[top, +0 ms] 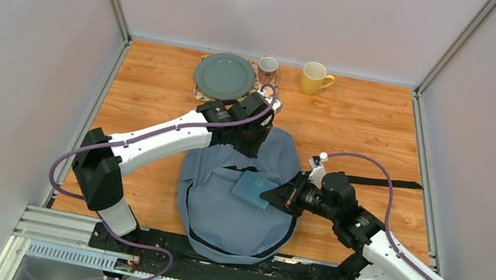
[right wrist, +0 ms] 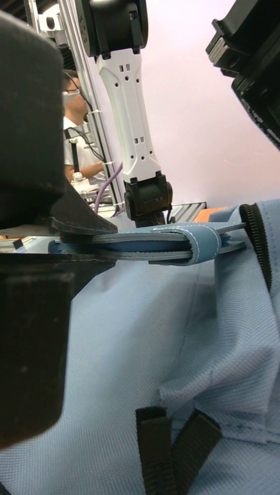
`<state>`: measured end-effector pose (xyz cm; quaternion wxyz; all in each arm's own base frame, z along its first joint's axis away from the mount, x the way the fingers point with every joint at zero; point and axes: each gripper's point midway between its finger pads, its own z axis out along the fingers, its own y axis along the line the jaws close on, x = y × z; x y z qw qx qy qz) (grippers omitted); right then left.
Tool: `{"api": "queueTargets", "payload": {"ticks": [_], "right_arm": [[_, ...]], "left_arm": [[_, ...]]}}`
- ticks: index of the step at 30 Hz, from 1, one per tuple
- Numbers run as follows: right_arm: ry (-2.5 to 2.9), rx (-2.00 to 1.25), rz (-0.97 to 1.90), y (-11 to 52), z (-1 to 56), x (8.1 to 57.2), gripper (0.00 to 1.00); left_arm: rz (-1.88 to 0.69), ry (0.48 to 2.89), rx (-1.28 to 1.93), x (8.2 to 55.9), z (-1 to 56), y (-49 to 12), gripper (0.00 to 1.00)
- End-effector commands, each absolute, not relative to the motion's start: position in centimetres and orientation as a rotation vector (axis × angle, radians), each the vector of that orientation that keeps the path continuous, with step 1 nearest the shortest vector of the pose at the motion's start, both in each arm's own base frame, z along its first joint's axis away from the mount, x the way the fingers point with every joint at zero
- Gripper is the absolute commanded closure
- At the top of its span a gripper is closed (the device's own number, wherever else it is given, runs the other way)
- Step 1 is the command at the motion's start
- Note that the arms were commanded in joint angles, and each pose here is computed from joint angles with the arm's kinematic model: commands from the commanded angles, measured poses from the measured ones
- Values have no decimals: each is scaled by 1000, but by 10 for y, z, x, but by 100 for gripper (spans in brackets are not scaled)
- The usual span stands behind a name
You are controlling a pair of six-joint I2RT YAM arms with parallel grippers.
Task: Pack the student bag
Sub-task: Place the personal item in the student bag.
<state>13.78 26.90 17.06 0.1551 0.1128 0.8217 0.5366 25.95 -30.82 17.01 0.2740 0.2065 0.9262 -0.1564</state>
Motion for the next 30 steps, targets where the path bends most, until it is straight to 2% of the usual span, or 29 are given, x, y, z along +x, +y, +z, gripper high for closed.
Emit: {"api": "queueTargets", "payload": {"ticks": [1,7,17,30], "right_arm": [[2179,326,1535,273,193,167,100],[2132,467,1578,278,183,186,100],[2062,719,1465,245,155,193,100],[1739,748,1394,228,212,249,100]], "left_arm": [[-591,2336,514,269,221,-326,100],[-639,2319,508,264,226,-327,100],[-685,2316,520,255,228,-327,100],[-846,2305,378,247,224,-338,100]]}}
